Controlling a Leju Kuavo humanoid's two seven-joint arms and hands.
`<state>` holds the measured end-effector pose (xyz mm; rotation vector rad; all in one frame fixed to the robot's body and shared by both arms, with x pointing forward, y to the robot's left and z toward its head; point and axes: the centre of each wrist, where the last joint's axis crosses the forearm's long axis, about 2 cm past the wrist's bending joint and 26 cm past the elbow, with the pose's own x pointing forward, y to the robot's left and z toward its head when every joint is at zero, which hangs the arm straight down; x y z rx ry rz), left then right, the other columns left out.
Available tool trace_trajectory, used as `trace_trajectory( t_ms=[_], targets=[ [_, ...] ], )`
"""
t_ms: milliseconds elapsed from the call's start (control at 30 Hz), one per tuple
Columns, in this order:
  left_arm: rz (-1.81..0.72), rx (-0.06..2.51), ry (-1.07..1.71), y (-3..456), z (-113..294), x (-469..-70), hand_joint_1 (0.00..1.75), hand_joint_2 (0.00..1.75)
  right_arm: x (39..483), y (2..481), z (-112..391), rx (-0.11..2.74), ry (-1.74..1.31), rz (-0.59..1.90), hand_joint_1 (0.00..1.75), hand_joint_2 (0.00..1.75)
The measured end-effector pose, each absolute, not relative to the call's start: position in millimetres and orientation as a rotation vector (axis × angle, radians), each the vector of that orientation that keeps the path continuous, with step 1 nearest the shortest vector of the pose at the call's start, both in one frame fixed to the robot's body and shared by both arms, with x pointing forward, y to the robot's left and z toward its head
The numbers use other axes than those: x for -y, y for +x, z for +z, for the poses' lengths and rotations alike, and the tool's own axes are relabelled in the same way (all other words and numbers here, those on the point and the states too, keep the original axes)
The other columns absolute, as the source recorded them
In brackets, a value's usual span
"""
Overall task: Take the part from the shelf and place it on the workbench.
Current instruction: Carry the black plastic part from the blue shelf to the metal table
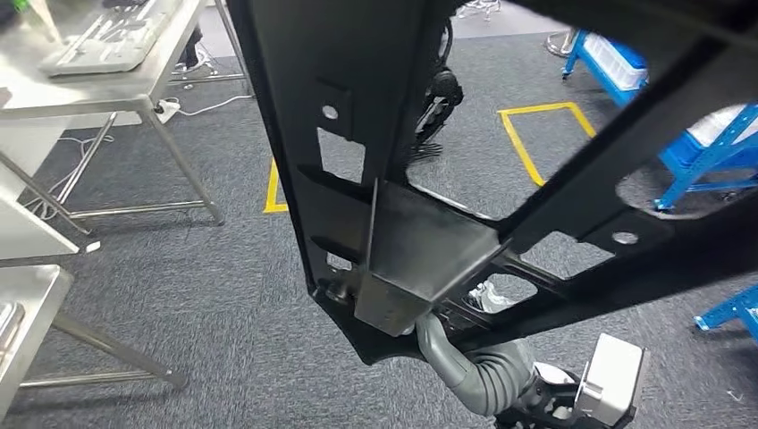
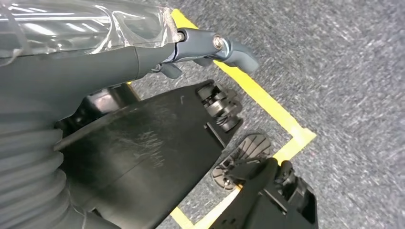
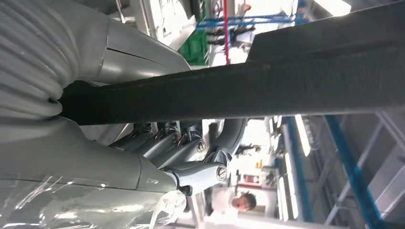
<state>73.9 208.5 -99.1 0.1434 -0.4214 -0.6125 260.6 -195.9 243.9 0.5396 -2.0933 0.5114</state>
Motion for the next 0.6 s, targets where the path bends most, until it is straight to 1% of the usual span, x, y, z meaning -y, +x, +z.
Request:
trace_trajectory(
  t_ms=[600],
  targets=[
    [-0.624, 0.408, 0.146, 72.2, -99.4, -208.5, 0.0, 1.75, 195.1, 263.9, 251.1, 2.114, 0.55, 0.51, 1.75, 1.75]
  ],
)
